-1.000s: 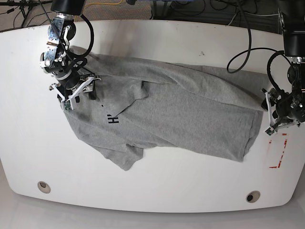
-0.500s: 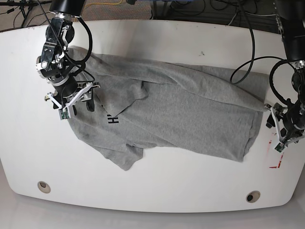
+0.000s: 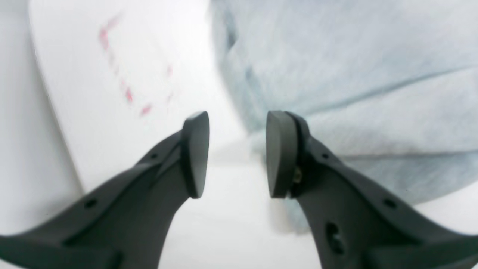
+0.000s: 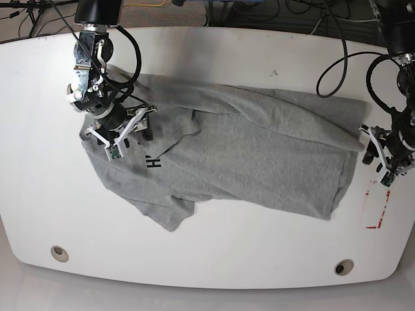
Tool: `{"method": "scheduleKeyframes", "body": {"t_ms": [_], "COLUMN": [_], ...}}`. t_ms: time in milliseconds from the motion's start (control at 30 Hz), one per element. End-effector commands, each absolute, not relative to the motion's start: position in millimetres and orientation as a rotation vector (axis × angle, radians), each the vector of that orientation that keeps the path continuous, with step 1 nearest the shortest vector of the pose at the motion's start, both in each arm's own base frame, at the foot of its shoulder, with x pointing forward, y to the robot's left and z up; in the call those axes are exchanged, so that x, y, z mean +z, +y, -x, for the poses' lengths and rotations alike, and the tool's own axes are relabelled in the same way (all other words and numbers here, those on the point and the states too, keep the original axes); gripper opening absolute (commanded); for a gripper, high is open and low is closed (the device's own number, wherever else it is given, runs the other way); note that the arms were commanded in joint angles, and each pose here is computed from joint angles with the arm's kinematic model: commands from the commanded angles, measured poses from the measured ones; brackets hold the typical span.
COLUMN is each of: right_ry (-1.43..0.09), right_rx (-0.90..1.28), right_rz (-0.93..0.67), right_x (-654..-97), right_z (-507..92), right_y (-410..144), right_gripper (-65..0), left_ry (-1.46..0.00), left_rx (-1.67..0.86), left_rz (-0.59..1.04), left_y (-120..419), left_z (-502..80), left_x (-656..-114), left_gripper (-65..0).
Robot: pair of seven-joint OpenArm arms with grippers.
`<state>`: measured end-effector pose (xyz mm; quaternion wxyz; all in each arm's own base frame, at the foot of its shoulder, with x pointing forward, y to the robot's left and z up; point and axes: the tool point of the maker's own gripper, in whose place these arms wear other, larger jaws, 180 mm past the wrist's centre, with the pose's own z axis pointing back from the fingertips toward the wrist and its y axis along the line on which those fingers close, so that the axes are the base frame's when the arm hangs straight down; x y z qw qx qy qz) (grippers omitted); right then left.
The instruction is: Fold the T-shirt properly
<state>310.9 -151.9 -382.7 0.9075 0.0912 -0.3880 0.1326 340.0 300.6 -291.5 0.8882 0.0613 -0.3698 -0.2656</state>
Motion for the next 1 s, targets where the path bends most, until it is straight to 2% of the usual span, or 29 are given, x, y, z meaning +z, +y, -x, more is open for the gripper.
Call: {"method": "scheduleKeyframes", "body": {"t_ms": [0,133,800,900,967], "right_ry": [-0.825,-0.845,-0.819,-0.821,-0.821], "right_rx": [0.282,0.287,0.291,0.291,0.291], "right_rz": [-0.201,-0.215,-0.236,-0.236,-0.236], "right_x": [-380,-379,-393,-392,-392], "right_z": [-320,-326,-337,-339,-339], "right_y": [-149,-144,-140,-140,-140], "right_gripper": [-22.0,-17.6,-18.2,-24.6,-32.0], "left_ry": [-0.836,-0.830,-0.803,-0.796,-0.793], "left_rx": [-0.564,-0.543,-0.508,-0.508,-0.509], "left_rz": [-0.133,-0.140,-0.148,-0.145,-0.144], "left_y": [299,306,319,319,319], "left_z": [-350,-345,-332,-330,-329], "left_x": [-272,-273,-282,-284,-285], "left_gripper": [-43.2,-43.2,-43.2,-43.2,-43.2]}}
